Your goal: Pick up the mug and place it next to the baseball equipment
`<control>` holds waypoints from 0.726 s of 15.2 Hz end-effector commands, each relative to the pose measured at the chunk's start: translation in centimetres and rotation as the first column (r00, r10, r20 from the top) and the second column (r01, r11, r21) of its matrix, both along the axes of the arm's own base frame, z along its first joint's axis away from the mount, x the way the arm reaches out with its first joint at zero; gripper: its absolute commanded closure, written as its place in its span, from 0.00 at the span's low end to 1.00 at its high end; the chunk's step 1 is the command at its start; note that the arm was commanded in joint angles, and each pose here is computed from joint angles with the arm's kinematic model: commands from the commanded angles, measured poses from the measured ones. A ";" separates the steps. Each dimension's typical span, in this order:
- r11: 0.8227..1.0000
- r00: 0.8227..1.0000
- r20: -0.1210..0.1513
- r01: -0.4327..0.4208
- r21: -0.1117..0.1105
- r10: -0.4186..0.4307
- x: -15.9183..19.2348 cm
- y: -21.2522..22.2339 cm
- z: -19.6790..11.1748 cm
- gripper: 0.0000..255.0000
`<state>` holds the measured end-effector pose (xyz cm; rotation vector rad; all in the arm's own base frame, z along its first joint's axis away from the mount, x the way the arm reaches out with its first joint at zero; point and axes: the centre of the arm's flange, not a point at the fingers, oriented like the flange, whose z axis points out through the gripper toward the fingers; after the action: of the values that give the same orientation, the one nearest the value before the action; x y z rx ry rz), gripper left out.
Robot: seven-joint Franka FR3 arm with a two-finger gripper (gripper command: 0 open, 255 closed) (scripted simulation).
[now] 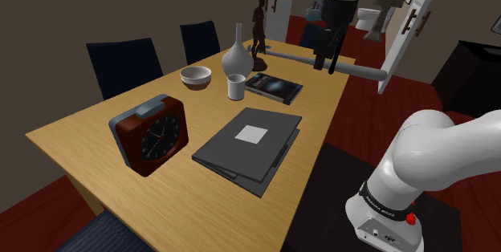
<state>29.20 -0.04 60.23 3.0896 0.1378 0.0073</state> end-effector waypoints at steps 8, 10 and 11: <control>1.000 1.000 -0.001 -0.004 -0.004 0.004 8.1 -0.9 -4.4 0.00; 1.000 1.000 -0.001 -0.005 -0.005 0.005 10.4 -1.1 -5.6 0.00; 1.000 1.000 -0.001 -0.005 -0.005 0.005 11.6 -1.3 -6.2 0.00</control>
<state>39.48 -0.94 54.65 3.0847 0.1447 0.0039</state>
